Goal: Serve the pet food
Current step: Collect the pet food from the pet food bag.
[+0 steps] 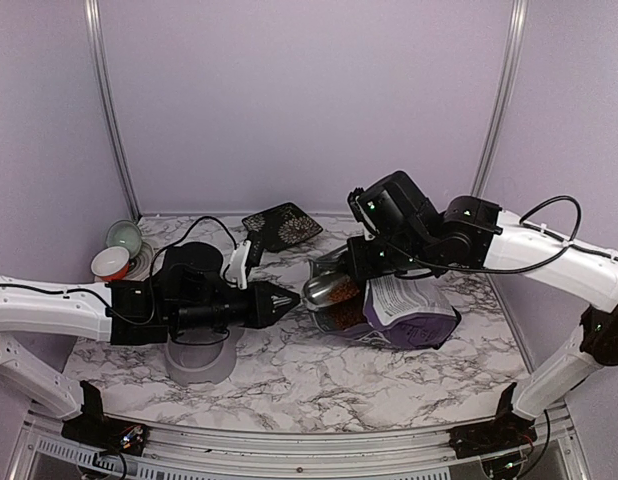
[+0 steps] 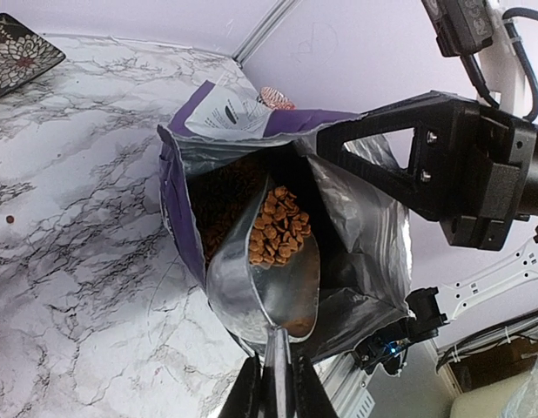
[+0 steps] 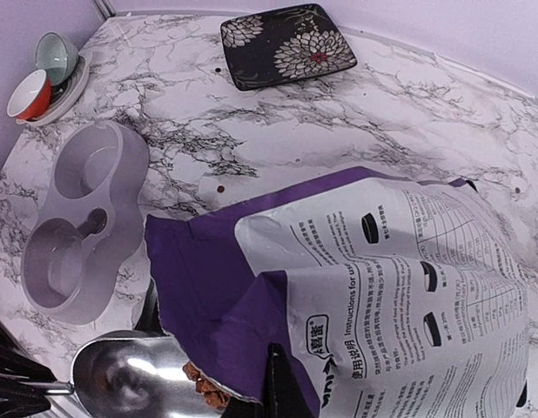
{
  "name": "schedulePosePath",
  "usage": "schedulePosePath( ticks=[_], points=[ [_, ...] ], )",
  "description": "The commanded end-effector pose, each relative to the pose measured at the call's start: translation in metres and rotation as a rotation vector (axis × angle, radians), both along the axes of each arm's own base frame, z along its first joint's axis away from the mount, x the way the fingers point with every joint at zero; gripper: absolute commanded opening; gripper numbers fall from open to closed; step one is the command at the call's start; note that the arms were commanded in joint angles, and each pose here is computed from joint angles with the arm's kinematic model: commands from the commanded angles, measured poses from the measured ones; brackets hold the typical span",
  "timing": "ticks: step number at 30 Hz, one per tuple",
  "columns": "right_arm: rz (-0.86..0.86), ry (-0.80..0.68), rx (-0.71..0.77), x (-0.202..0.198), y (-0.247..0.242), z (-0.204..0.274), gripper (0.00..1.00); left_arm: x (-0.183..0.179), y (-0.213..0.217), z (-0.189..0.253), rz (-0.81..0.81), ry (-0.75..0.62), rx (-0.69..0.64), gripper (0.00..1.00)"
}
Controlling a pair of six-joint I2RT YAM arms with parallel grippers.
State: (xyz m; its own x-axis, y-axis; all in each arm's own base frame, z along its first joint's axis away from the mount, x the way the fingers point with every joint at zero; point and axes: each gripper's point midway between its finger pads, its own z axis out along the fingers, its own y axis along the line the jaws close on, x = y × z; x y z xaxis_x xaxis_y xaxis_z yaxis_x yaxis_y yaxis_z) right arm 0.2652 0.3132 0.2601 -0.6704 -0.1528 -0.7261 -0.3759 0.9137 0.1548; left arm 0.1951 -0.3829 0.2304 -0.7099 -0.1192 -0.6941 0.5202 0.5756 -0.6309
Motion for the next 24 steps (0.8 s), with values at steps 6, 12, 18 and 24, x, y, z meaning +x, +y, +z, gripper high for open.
schedulePosePath(
  ticks=[6,12,18,24],
  points=[
    [0.022,-0.224,0.375,0.0,0.005,0.13,0.0,0.007,-0.019,0.052,-0.029,-0.033,-0.133,0.0],
    [-0.015,-0.277,0.44,-0.004,-0.018,0.157,0.0,0.002,-0.023,0.067,-0.067,-0.047,-0.181,0.0],
    [-0.056,-0.346,0.46,-0.004,-0.042,0.183,0.0,-0.001,-0.018,0.073,-0.076,-0.072,-0.2,0.0],
    [-0.091,-0.342,0.434,0.003,-0.05,0.175,0.0,-0.009,-0.021,0.084,-0.135,-0.117,-0.21,0.0]
  ],
)
